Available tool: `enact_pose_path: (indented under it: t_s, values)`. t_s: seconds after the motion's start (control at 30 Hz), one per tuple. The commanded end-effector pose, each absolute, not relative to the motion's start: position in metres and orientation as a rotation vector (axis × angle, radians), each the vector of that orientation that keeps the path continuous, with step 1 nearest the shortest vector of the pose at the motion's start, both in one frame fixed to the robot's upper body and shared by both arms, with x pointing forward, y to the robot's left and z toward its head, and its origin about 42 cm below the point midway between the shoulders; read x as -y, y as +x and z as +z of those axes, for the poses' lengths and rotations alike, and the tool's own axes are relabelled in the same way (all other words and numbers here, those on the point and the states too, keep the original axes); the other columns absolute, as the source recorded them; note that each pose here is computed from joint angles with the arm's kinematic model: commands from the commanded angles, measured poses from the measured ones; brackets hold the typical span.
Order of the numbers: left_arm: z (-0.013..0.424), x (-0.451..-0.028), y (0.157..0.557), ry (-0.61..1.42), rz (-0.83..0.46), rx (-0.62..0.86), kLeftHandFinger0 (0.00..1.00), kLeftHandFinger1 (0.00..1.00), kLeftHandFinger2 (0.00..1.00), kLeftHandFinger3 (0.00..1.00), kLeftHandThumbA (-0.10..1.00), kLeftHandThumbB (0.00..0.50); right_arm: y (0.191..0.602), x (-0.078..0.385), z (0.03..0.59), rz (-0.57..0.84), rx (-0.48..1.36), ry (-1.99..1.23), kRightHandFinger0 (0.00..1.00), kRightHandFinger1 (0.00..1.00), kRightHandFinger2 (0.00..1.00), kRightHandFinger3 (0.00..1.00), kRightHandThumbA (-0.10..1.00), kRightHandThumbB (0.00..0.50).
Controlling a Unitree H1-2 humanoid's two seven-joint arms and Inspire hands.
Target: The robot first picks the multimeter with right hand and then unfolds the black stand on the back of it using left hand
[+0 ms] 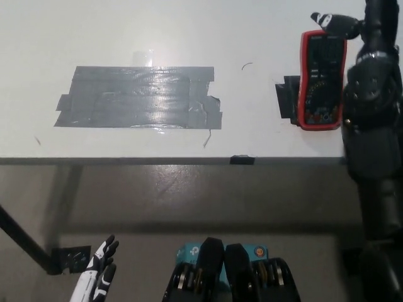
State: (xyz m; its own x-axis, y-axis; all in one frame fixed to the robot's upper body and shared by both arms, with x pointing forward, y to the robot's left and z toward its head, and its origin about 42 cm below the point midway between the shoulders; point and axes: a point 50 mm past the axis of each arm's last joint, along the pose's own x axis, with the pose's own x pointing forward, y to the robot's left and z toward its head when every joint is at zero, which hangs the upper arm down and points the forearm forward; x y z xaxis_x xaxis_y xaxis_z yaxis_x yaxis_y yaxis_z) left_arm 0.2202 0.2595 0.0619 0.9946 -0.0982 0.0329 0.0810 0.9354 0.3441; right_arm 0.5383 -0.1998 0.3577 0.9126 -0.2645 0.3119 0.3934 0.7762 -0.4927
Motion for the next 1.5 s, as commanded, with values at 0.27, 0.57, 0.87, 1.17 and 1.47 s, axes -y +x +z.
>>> enact_pose_path:
  t_s: [0.27,0.57,0.87,1.17,1.47]
  values:
    - [0.066,-0.266,0.221,0.382,-0.112,0.078,1.0,1.0,1.0,1.0,1.0,0.163,0.565,0.171,0.388,-0.364,0.166,-0.498,1.0,1.0,1.0,1.0,1.0,0.487]
    - [0.068,-0.266,0.225,0.39,-0.118,0.073,1.0,1.0,1.0,1.0,1.0,0.175,0.571,0.163,0.365,-0.423,0.09,-0.665,1.0,1.0,1.0,1.0,1.0,0.499]
    - [0.068,-0.267,0.224,0.375,-0.119,0.063,1.0,1.0,1.0,1.0,1.0,0.171,0.576,0.173,0.345,-0.452,0.026,-0.764,1.0,1.0,1.0,1.0,0.98,0.5]
    - [0.069,-0.266,0.23,0.39,-0.124,0.076,1.0,1.0,1.0,1.0,1.0,0.165,0.577,0.181,0.349,-0.463,0.018,-0.744,1.0,1.0,1.0,1.0,0.95,0.496]
    - [0.07,-0.266,0.232,0.399,-0.127,0.085,1.0,1.0,1.0,1.0,1.0,0.162,0.578,0.181,0.345,-0.446,0.007,-0.674,1.0,1.0,1.0,1.0,0.96,0.5]
